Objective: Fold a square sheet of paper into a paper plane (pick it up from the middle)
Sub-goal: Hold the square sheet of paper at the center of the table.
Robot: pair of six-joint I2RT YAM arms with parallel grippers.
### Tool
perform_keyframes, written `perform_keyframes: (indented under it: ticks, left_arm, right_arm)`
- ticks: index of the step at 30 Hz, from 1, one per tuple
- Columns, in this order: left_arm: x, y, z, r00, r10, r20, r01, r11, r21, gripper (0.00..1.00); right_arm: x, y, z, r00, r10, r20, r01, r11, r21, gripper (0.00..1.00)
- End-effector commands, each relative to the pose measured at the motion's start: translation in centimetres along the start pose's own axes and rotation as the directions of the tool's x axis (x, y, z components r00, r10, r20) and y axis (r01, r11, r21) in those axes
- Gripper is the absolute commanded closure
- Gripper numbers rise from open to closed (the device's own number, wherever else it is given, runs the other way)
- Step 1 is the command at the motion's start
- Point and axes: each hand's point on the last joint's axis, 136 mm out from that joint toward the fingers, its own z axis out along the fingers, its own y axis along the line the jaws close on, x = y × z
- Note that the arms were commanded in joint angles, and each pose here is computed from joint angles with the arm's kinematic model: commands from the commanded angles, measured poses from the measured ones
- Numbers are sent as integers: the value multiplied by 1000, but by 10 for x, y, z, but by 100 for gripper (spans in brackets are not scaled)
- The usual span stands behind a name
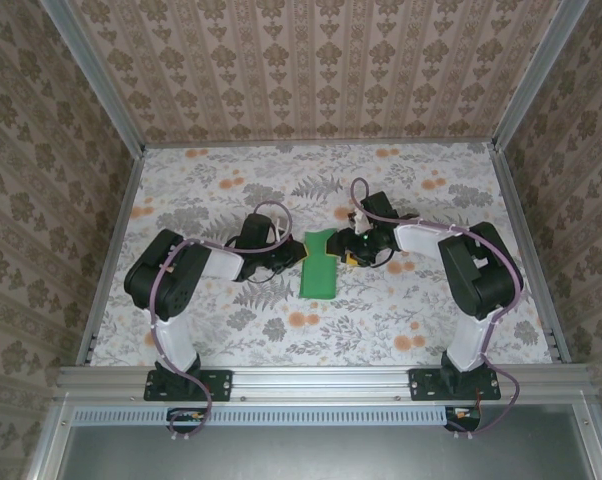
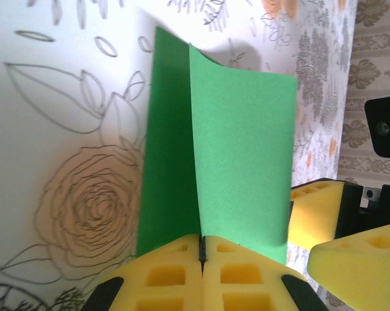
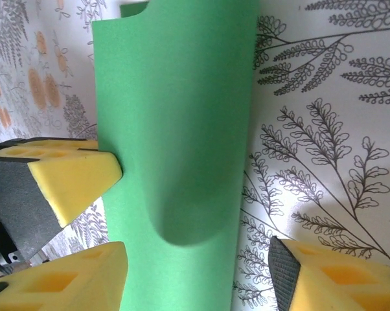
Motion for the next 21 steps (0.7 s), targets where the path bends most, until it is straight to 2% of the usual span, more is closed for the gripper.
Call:
perform_keyframes:
  ticks: [1, 10, 15, 18, 21]
  left_arm:
    - [-6, -9, -5, 998, 54, 14, -54, 998, -23, 95]
    - [-8, -6, -6, 996, 88, -5, -88, 993, -80, 93]
    - [-10, -4, -7, 996, 88, -10, -88, 991, -101, 90]
    - [-14, -5, -11, 996, 85, -1, -84, 990, -115, 82]
    - [-20, -10, -20, 996, 85, 22, -81, 988, -130, 66]
  right_arm:
    - [6, -3, 7, 999, 15, -41, -14, 1000, 22, 40]
    - [11, -10, 17, 998, 18, -67, -13, 997, 79, 45]
    - [14, -25, 22, 997, 30, -72, -18, 986, 163, 50]
    - [16, -38, 23, 997, 43, -72, -26, 974, 227, 54]
    - [19, -52, 23, 996, 48, -74, -25, 957, 289, 57]
